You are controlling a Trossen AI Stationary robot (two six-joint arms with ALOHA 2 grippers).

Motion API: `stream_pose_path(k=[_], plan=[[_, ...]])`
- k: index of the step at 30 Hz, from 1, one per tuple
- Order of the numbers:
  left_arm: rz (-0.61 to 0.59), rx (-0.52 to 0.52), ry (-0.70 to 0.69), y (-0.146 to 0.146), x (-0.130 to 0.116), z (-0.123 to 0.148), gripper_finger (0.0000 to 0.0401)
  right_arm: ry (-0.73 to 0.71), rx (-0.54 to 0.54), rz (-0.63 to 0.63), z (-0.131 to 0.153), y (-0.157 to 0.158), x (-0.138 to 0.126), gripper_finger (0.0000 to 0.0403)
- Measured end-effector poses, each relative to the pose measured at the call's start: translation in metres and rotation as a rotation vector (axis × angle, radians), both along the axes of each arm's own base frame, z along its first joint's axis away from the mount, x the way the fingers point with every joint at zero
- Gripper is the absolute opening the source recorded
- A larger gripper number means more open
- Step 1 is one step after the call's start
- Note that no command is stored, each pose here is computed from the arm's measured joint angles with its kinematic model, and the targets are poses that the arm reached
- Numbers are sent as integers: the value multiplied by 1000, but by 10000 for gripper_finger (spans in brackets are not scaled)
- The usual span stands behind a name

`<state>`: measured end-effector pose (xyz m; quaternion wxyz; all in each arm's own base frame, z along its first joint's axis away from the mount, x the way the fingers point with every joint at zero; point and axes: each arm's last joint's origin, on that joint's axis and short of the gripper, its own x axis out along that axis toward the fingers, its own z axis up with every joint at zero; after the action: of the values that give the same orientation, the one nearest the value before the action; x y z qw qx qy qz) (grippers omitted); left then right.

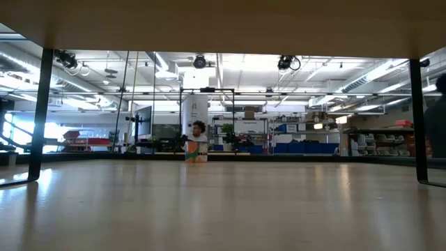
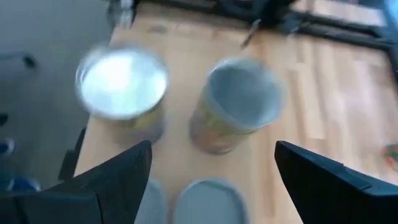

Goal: Pick and place cans onto a shelf
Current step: Put the small canned oranges on the shelf

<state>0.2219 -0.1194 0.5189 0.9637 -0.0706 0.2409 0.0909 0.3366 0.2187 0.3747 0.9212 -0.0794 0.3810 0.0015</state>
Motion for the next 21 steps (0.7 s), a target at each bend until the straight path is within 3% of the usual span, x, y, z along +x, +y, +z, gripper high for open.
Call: stream_pose_path(k=[5, 9, 16, 21], plan=[[27, 91, -3, 7, -8, 3, 352, -99, 0, -115, 45, -25, -13, 348], [152, 121, 48, 26, -23, 1, 347, -210, -43, -189, 70, -42, -34, 348], [293, 88, 114, 58, -29, -15, 328, -266, -53, -230, 79, -56, -65, 348], [409, 31, 171, 81, -28, -50, 323, -305, -13, -232, 77, -65, -81, 348]])
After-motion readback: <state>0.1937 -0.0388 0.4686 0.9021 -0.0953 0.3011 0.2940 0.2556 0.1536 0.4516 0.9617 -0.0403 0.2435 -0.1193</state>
